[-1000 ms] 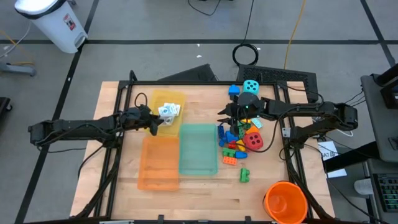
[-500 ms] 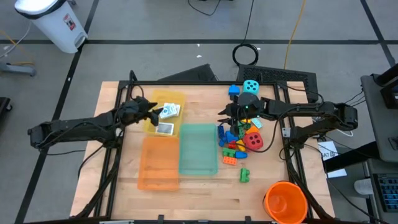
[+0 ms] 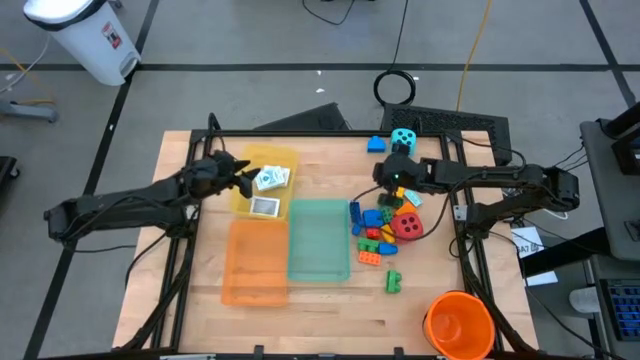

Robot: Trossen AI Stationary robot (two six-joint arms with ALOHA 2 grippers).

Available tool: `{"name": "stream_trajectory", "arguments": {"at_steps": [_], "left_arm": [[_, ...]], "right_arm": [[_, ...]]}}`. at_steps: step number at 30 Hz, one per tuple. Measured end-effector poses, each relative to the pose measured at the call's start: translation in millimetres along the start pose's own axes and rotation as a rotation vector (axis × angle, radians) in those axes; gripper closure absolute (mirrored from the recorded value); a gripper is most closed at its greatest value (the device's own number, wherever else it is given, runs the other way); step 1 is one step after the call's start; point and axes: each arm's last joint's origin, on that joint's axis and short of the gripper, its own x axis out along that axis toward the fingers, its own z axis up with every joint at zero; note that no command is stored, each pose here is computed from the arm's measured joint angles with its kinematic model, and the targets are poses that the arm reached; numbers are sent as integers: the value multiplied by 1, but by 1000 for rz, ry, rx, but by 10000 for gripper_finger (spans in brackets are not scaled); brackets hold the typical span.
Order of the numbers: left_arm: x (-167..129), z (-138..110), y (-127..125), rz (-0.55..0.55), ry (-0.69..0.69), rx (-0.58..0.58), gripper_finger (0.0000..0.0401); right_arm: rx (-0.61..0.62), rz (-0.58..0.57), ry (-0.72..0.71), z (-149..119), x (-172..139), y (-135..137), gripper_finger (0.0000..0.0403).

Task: Pick & Place Toys
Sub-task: Put the blue dice into the orange bin

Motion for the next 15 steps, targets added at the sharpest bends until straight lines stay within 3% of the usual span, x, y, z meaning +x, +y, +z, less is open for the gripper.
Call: {"name": "stream_trajectory", "arguments": {"at_steps": [6,11,15], "left_arm": [[-10,5,-2,-94,-34,-9,162],[-10,5,-3,-126,-24,-8,162],[-10,5,-3,-126,-23,-21,162]], "right_arm": [[-122,-3,64,-6,0,1,304],[-53,-122,75,-7,6,-17,298],[37,-167,141,-17,18,-36,246]]}}
